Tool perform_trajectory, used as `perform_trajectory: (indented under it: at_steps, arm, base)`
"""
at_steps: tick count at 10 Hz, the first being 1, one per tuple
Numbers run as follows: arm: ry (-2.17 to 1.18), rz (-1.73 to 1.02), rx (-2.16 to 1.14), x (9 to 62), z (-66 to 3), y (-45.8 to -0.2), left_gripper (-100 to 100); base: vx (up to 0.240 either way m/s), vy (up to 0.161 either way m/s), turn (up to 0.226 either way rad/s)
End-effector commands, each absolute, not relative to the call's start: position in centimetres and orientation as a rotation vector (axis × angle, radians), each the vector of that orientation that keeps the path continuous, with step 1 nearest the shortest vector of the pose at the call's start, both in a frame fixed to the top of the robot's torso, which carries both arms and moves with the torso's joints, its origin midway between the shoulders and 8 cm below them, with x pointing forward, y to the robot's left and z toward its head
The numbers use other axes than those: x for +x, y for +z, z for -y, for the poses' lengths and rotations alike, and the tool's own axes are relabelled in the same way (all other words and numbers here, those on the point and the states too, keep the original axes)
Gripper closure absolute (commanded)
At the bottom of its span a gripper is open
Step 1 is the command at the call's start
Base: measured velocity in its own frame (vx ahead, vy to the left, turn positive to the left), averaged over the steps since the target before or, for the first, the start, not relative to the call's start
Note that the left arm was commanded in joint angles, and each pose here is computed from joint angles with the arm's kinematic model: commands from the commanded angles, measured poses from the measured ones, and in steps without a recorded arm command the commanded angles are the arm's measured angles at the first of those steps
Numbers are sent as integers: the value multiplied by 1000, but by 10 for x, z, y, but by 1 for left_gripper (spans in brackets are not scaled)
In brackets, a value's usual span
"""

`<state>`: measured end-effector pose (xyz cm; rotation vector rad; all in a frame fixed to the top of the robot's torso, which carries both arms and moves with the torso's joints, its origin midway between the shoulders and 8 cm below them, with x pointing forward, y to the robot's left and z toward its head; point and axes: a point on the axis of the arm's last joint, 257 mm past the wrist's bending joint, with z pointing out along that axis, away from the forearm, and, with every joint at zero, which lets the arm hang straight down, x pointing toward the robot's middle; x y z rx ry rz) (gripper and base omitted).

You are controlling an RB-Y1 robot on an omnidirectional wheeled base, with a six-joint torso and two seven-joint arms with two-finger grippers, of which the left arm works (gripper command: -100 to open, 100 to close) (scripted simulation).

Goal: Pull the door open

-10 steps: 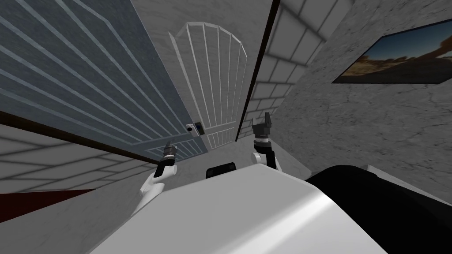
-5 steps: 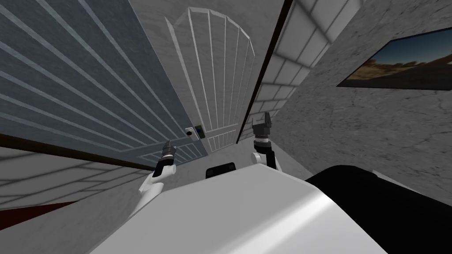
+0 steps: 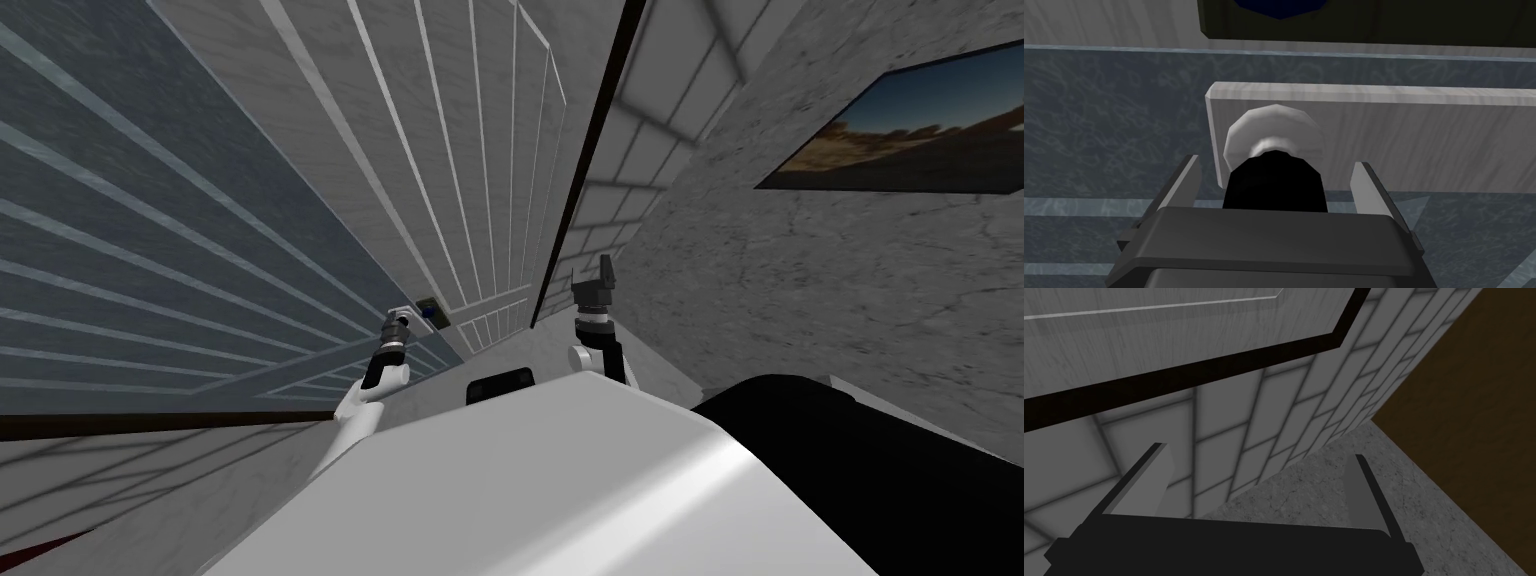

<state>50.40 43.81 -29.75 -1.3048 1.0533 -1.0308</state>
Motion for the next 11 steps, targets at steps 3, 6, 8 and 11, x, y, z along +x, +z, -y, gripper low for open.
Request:
perform_trajectory:
  at_steps: [3, 6, 8, 11]
  arm:
    - [-1028, -1053, -1306, 503, -440, -298, 100]
    - [-1028, -1053, -1306, 503, -440, -298, 100]
    - [-982, -1056, -1327, 489, -461, -308, 100]
    - [-994, -1063, -1322, 487, -459, -307, -100]
  base:
    - [-17, 11, -7]
    - [-3, 2, -2]
    - [-149, 88, 115]
    - [-209, 39, 51]
